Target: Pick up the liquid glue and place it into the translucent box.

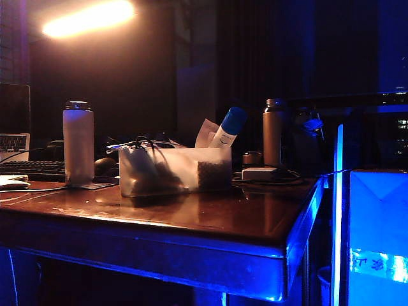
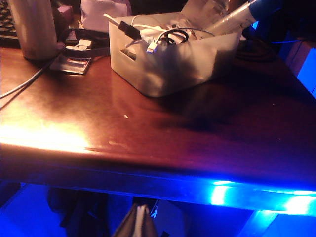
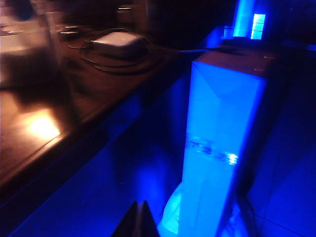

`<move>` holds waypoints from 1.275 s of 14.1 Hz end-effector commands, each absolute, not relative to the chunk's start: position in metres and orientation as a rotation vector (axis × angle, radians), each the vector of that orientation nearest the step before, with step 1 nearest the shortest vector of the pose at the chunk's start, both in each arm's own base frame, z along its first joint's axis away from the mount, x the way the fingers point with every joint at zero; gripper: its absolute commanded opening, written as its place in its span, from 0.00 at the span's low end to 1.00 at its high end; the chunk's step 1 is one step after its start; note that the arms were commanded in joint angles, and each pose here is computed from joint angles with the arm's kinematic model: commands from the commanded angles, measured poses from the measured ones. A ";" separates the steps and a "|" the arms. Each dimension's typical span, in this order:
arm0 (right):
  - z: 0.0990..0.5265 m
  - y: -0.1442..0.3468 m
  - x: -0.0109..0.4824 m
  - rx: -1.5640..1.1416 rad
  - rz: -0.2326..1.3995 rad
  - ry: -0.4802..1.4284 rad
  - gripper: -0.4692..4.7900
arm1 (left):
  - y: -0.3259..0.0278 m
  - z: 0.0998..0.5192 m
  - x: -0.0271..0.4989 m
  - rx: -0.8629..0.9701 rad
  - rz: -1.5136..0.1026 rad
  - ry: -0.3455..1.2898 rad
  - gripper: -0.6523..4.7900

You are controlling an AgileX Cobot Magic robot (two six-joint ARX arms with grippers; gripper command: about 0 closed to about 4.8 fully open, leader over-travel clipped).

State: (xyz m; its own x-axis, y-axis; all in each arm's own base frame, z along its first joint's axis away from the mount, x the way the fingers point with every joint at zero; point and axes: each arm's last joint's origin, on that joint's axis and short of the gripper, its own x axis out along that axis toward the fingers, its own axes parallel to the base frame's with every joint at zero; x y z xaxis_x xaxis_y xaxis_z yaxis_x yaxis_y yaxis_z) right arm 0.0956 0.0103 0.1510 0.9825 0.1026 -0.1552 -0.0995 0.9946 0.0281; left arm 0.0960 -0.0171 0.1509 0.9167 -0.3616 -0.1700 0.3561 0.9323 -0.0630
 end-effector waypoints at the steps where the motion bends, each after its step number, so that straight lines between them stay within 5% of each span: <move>1: 0.150 0.011 0.096 0.021 0.106 0.162 0.09 | -0.017 0.148 0.096 -0.025 -0.366 0.195 0.11; 6: 0.150 0.010 0.096 0.022 0.104 0.161 0.09 | -0.016 0.147 0.096 -0.048 -0.340 0.203 0.11; 10: 0.150 0.010 0.096 0.022 0.104 0.161 0.09 | -0.007 0.147 0.098 0.099 -0.015 0.189 0.11; 18: 0.150 0.010 0.096 0.022 0.104 0.162 0.09 | -0.008 0.148 0.098 0.092 -0.047 0.183 0.11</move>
